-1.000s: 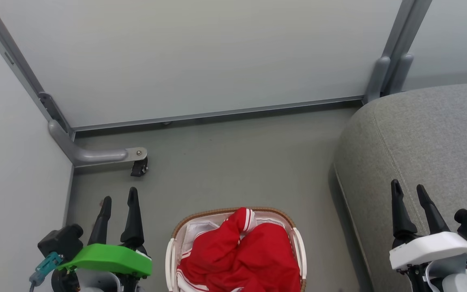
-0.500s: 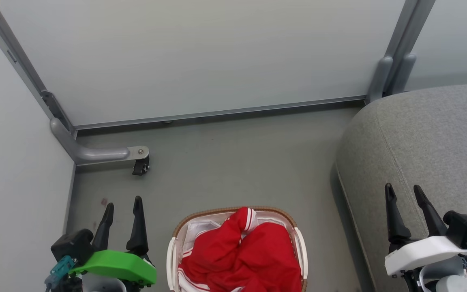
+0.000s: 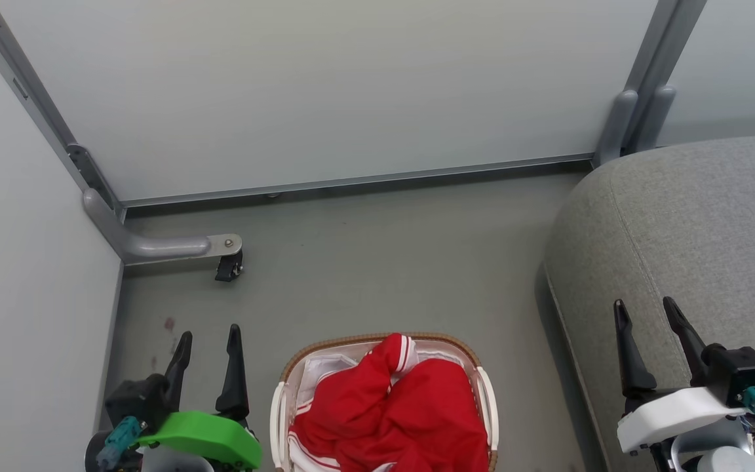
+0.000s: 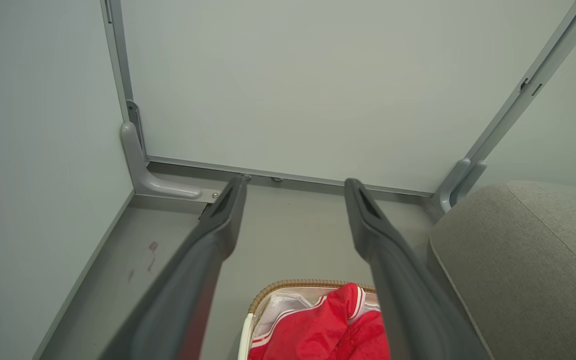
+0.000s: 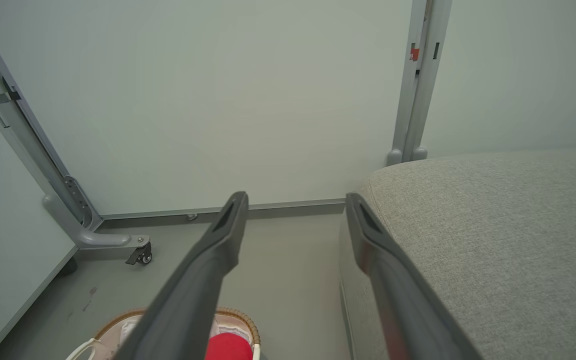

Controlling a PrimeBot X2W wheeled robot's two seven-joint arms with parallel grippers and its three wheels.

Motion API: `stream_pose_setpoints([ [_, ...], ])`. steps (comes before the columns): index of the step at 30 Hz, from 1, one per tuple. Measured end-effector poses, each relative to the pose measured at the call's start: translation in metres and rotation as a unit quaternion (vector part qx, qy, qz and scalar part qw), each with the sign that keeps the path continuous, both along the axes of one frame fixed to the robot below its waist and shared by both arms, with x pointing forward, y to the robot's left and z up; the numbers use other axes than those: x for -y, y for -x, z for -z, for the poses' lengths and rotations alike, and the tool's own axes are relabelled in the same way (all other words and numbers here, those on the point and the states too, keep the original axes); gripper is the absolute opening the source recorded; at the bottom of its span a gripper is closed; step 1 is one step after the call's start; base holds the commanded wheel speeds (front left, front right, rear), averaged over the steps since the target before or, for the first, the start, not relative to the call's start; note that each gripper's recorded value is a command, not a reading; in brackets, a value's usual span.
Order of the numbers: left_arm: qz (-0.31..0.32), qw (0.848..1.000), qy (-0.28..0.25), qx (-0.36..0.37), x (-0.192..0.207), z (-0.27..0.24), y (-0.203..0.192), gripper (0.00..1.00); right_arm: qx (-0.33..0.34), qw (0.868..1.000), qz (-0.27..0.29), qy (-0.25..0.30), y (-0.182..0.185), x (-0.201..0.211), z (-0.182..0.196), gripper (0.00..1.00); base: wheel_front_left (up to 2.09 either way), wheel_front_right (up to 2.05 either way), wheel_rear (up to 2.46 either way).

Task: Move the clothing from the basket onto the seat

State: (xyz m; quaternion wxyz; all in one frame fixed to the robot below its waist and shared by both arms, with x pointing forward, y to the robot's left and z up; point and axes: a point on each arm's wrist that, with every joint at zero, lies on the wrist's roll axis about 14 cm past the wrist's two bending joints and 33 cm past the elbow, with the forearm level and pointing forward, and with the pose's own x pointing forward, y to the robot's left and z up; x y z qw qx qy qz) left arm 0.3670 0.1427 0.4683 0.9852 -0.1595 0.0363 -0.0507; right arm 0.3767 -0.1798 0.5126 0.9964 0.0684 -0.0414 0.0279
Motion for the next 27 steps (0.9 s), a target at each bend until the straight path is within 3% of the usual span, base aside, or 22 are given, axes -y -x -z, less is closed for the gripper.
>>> stream_pose_setpoints([
  [20,0.02,0.998,-0.062,0.01,0.007,0.0043,0.0059,1.0,0.01,0.997,-0.013,0.072,0.0015,-0.0058,0.0006,1.0,0.0,0.0,0.0],
  [27,0.019,0.998,-0.063,0.008,0.0064,0.0054,0.0065,1.0,0.009,0.997,-0.012,0.072,0.0021,-0.0056,0.0013,1.0,0.0,0.0,0.0],
])
